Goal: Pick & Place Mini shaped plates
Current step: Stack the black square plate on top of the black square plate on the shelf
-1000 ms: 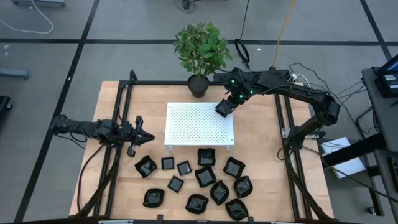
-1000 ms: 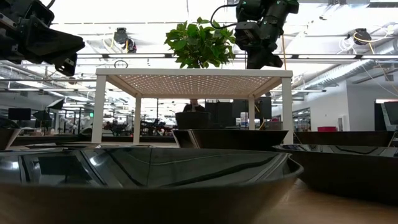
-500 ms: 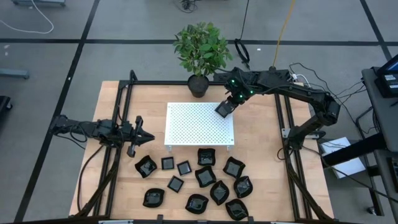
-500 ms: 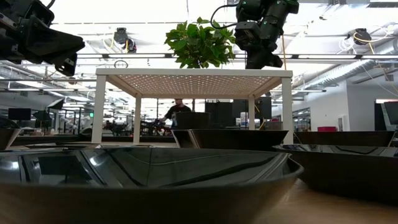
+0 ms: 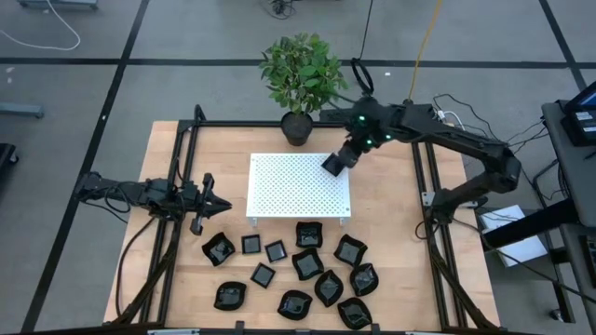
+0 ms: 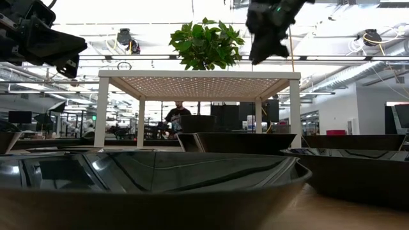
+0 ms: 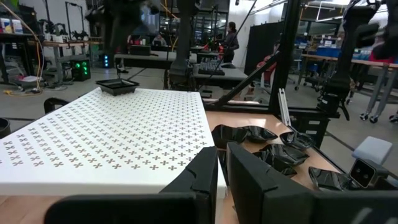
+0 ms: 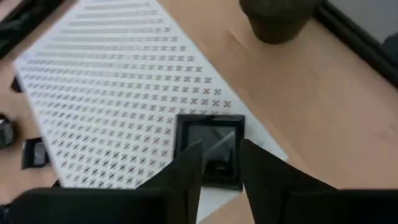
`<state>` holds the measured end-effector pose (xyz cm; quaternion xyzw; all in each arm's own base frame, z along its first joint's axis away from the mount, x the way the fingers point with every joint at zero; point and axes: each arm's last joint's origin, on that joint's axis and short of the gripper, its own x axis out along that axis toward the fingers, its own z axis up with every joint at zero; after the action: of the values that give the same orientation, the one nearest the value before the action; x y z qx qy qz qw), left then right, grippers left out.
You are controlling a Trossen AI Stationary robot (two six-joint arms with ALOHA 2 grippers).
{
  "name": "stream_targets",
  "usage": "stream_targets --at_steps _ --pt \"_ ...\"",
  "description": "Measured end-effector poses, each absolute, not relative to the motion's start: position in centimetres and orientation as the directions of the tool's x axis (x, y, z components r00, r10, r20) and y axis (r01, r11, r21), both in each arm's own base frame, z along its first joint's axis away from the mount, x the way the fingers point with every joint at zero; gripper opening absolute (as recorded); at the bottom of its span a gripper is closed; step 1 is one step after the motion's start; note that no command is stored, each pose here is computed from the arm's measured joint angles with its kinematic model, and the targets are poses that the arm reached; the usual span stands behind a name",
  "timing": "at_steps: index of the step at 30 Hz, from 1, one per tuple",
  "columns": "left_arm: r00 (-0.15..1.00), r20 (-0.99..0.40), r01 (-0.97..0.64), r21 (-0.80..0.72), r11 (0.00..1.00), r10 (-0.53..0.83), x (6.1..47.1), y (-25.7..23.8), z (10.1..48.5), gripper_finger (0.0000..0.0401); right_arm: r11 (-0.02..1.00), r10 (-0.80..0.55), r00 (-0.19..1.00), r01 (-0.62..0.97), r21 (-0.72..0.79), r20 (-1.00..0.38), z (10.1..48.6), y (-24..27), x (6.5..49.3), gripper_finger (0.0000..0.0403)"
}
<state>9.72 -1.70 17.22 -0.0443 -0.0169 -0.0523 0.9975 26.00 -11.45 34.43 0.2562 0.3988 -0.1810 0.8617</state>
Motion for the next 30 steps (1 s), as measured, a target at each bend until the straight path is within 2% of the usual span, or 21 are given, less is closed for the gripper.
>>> stream_targets --at_steps 3,7,14,19,24,30 --pt "0.994 0.039 0.106 -0.087 0.991 -0.103 9.7 -1.7 17.2 0.0037 0.844 -0.107 0.685 0.446 0.298 -0.721 36.0 -9.5 24.7 0.0102" --pt "0.994 0.039 0.106 -0.087 0.991 -0.103 9.7 -1.7 17.2 0.0037 0.887 -0.076 0.777 0.339 0.314 -0.625 36.1 -6.6 22.7 0.0097" --pt "0.994 0.039 0.106 -0.087 0.991 -0.103 9.7 -1.7 17.2 0.0037 0.927 0.047 0.921 0.104 0.361 -0.387 31.8 -1.9 19.8 0.0096" --pt "0.994 0.039 0.106 -0.087 0.991 -0.103 9.7 -1.7 17.2 0.0037 0.953 0.148 0.968 -0.085 0.291 -0.2 28.6 0.3 18.2 0.0093" --pt "0.994 0.039 0.106 -0.087 0.991 -0.103 9.7 -1.7 17.2 0.0037 0.961 0.215 0.976 -0.204 0.186 -0.044 25.9 1.5 17.0 0.0093" --pt "0.996 0.04 0.08 -0.088 0.993 -0.077 9.7 -1.6 17.2 0.0037 0.959 0.245 0.969 -0.247 0.142 0.03 23.0 2.0 16.3 0.0093"
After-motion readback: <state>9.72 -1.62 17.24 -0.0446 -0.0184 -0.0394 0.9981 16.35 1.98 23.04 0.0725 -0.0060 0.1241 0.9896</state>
